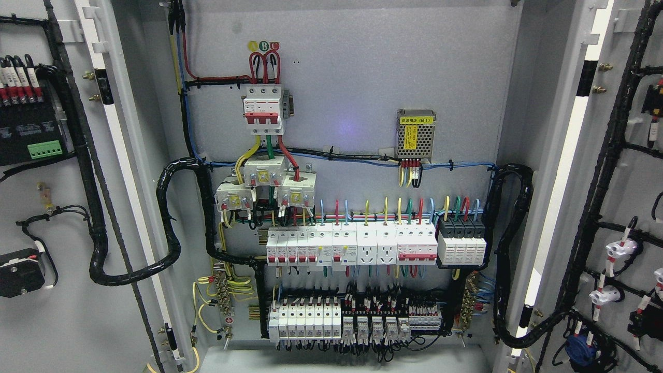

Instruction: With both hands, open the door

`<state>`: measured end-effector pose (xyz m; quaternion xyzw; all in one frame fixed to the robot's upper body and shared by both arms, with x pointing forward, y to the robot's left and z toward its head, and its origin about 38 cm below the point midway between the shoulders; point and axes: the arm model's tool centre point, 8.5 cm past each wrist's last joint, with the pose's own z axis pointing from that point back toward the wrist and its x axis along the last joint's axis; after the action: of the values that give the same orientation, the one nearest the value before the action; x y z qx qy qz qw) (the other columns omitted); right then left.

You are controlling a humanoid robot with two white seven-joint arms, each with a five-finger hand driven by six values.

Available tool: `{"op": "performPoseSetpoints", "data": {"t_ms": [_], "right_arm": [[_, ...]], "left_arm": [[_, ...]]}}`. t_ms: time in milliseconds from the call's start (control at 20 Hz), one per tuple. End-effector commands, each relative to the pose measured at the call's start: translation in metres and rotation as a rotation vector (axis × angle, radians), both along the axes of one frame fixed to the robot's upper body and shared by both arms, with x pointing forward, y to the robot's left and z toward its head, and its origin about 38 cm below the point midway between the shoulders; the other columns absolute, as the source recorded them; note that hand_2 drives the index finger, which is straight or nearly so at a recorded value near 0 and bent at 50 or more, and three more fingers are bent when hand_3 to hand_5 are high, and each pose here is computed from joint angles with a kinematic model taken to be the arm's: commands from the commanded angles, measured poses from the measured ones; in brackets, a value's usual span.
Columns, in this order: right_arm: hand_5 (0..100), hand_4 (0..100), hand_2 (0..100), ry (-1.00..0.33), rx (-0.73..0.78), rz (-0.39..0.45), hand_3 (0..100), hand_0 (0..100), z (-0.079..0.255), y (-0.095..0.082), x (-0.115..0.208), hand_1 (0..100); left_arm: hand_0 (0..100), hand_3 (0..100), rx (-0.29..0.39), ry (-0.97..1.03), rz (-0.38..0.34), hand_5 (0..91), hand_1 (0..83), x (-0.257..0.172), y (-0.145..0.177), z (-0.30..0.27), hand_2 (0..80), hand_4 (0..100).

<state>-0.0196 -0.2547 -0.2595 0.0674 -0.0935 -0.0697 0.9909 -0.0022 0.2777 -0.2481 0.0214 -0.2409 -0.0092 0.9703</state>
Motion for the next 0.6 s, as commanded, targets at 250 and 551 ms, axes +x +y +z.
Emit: {"op": "performPoseSetpoints", "data": {"t_ms": [250,551], "right_arm": [[0,0,0,0.283,0.028,0.123,0,7,-0.002,0.02,-0.041,14],[0,0,0,0.398,0.035,0.149,0,7,0.0,0.019,-0.047,14]], "left_arm": [[12,0,-0.09,0.408,0.155,0.0,55.6,-0.07,-0.036,-0.009,0.0,0],[12,0,-0.095,0.458,0.18,0.0,55.6,-0.071,-0.036,-0.01,0.0,0]]}}
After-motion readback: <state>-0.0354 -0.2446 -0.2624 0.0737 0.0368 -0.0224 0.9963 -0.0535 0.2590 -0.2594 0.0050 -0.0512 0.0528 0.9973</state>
